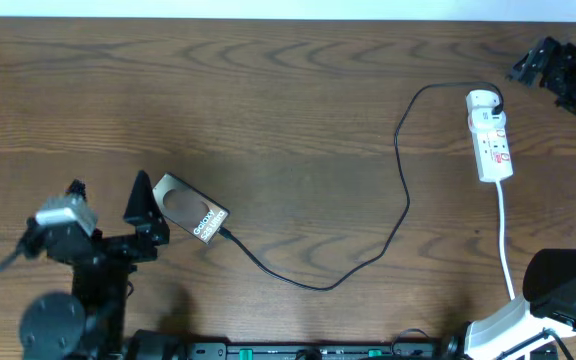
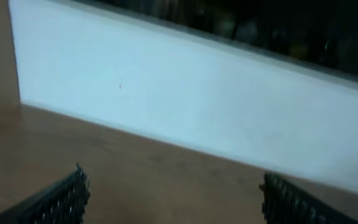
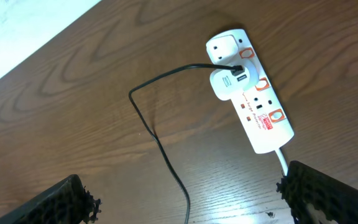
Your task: Plug charger to phone and switch on socket
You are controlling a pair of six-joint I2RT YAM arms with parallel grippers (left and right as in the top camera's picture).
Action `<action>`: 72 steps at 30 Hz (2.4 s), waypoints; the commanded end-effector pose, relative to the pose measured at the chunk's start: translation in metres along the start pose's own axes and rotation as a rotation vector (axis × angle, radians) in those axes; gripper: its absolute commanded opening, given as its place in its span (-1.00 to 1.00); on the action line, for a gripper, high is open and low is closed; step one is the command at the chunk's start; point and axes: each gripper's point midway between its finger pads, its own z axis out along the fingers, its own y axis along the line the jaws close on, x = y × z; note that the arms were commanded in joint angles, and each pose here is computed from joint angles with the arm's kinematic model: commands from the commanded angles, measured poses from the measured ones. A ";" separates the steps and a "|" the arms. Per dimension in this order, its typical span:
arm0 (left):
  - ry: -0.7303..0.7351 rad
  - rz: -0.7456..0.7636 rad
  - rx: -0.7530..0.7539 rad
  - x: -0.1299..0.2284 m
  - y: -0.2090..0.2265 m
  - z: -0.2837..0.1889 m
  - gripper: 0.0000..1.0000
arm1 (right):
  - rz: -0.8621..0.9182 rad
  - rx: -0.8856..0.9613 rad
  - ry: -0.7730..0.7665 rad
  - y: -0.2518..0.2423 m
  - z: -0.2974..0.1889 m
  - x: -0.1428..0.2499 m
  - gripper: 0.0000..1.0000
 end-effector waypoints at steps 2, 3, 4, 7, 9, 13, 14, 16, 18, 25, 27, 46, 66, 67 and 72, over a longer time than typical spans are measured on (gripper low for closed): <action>-0.093 -0.005 0.007 0.032 0.012 0.008 0.72 | 0.010 -0.002 -0.004 0.000 -0.002 -0.001 0.98; -0.122 -0.010 0.017 0.038 0.013 0.011 0.72 | 0.010 -0.002 -0.004 0.000 -0.002 -0.001 0.99; -0.144 -0.014 0.024 0.043 0.014 0.013 0.72 | 0.010 -0.002 -0.004 0.000 -0.002 -0.001 0.98; -0.202 -0.024 0.043 0.063 0.018 0.017 0.72 | 0.010 -0.002 -0.004 0.000 -0.002 -0.001 0.99; -0.218 -0.026 0.060 0.079 0.020 0.019 0.73 | 0.010 -0.002 -0.004 0.000 -0.002 -0.001 0.98; -0.201 -0.024 0.069 0.111 0.026 0.024 0.72 | 0.010 -0.002 -0.004 0.000 -0.002 -0.001 0.98; -0.184 -0.030 0.063 0.119 0.029 0.026 0.72 | 0.010 -0.002 -0.004 0.000 -0.002 -0.001 0.98; -0.165 -0.044 0.054 0.129 0.033 0.028 0.73 | 0.010 -0.002 -0.004 0.000 -0.002 -0.001 0.99; -0.128 -0.056 0.044 0.140 0.035 0.030 0.72 | 0.010 -0.002 -0.004 0.000 -0.002 -0.001 0.99; 0.146 -0.019 -0.030 0.208 0.053 0.030 0.72 | 0.010 -0.002 -0.004 0.000 -0.002 -0.001 0.99; 0.149 -0.019 -0.026 0.208 0.052 0.030 0.73 | 0.010 -0.002 -0.004 0.000 -0.002 -0.001 0.99; 0.136 -0.026 -0.071 0.205 0.064 0.030 0.72 | 0.010 -0.002 -0.004 0.000 -0.002 -0.001 0.99; 0.138 -0.026 -0.074 0.205 0.065 0.030 0.73 | 0.010 -0.002 -0.004 0.000 -0.002 -0.001 0.99; 0.138 -0.026 -0.074 0.205 0.065 0.030 0.72 | 0.010 -0.002 -0.004 0.000 -0.002 -0.001 0.99; 0.138 -0.026 -0.074 0.205 0.065 0.030 0.73 | 0.010 -0.002 -0.004 0.000 -0.001 -0.001 0.98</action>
